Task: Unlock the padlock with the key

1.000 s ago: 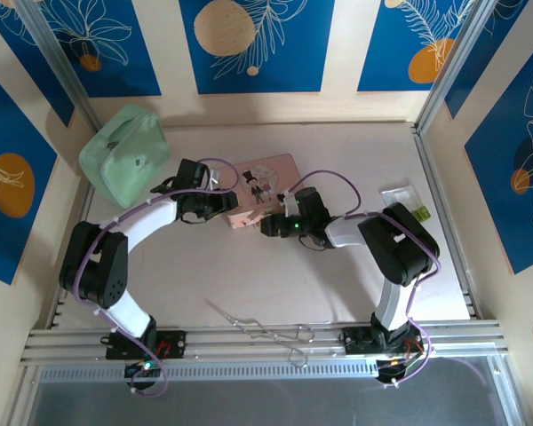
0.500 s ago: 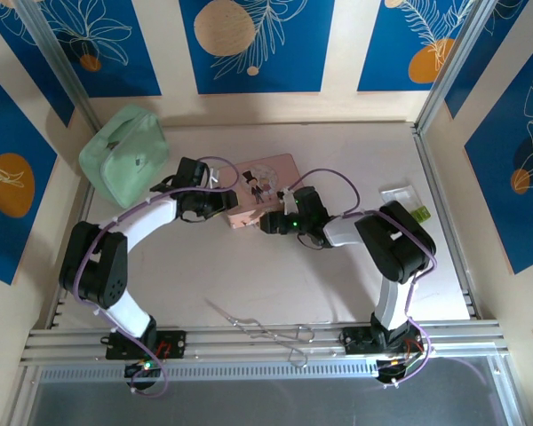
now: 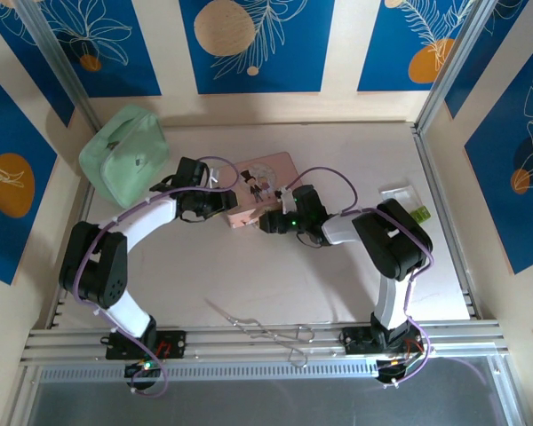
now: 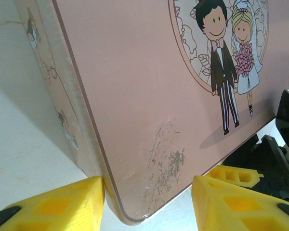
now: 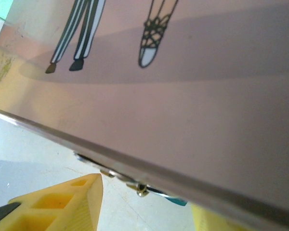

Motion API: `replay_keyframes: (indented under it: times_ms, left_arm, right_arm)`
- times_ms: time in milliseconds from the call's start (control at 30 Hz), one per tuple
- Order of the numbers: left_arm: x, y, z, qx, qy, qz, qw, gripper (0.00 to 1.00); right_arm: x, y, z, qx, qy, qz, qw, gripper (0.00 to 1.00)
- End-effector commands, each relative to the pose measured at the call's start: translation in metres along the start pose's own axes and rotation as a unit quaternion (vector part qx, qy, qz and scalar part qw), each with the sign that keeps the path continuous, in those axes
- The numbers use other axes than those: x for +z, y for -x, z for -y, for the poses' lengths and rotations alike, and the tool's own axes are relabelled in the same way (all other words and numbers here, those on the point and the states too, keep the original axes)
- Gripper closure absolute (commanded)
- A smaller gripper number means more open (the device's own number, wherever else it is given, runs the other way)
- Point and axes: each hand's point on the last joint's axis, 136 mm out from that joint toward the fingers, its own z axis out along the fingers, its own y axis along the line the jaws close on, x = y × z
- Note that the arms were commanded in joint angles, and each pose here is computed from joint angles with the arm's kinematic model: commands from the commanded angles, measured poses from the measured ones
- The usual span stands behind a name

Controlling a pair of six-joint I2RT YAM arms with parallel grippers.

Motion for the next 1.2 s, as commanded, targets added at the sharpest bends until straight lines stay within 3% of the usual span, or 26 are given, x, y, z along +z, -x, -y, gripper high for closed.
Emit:
replay_keyframes:
  times_ms: [0,367,900,1167]
  left_arm:
    - [-0.006,0.011,0.002,0.006,0.002,0.009,1.000,0.49]
    - [-0.004,0.009,0.000,0.005,0.003,0.007,1.000,0.50]
    - [-0.003,0.011,0.001,0.004,0.000,0.008,1.000,0.50]
    - [0.000,0.011,0.000,0.002,0.000,0.008,1.000,0.50]
  right_arm:
    - [0.002,-0.021,-0.002,0.003,0.006,-0.030,1.000,0.50]
    - [0.002,-0.030,-0.002,0.009,0.000,-0.036,0.999,0.62]
    - [0.000,-0.036,0.003,0.028,-0.009,-0.038,0.999,0.91]
    - [-0.009,-0.051,0.007,0.043,-0.019,-0.045,0.998,0.99]
